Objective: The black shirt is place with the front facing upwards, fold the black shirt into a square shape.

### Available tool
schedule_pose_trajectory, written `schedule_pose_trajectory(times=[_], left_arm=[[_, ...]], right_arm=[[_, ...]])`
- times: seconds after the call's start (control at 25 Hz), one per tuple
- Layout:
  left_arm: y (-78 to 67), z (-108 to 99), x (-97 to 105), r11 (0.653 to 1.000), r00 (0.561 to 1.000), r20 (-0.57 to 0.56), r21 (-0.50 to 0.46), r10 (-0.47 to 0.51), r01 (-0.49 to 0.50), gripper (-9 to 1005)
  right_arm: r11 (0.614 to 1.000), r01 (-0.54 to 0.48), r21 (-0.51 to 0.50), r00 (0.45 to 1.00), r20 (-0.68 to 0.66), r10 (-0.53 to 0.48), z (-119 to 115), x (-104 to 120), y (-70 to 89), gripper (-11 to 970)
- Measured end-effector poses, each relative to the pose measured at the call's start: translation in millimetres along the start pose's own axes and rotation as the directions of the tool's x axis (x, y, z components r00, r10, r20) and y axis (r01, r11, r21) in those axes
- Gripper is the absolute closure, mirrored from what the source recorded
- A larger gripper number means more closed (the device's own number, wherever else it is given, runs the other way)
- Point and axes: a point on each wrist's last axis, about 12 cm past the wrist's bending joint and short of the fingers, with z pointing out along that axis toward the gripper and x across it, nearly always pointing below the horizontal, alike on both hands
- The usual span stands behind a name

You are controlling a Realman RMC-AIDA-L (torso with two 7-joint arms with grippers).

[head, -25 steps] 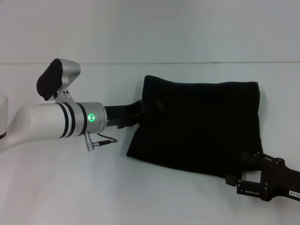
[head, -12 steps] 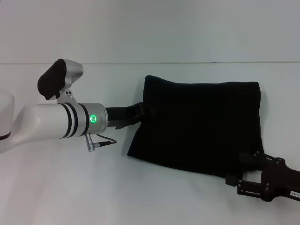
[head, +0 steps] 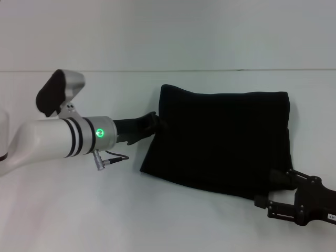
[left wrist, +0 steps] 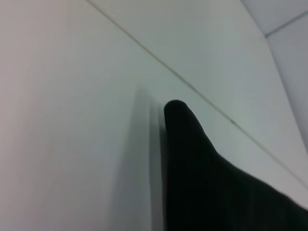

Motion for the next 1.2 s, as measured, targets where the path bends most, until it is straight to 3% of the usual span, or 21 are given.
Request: schedule_pose_trajectory(times=[0.24,0.44,0.6,0.8,1.2], left_arm=[[23.4,-17,8,0.979,0.979,0.065,0.067,-0.195,0.191,908],[53.2,-42,28,0.921,0.92,0.105,0.147,-0.377,0.36,908],[67.8,-54,43,0.883,0.881,0.123,0.181,-0.457,0.432,909],[68.8,-56,46,0.885,0.884,0.127,0.195,-0.449,0.422,909],[65.8,-60,33,0.948,0.943,0.171,0.193,-0.286,0.253,899]], right_arm=[[1.0,0.004,0.003,1.0,0.005,-0.004,-1,-2,-1.7,43],[1.0,0.009,0.02,1.0,0.003,-0.009,-1,-4,-5.4,43],[0.999,0.013,0.034,1.0,0.002,-0.013,0,-6,-8.4,44],[0.999,0.017,0.033,1.0,0.005,-0.017,2,-7,-9.3,44],[0.999,0.011,0.042,1.0,0.019,-0.012,2,-8,-9.6,43]])
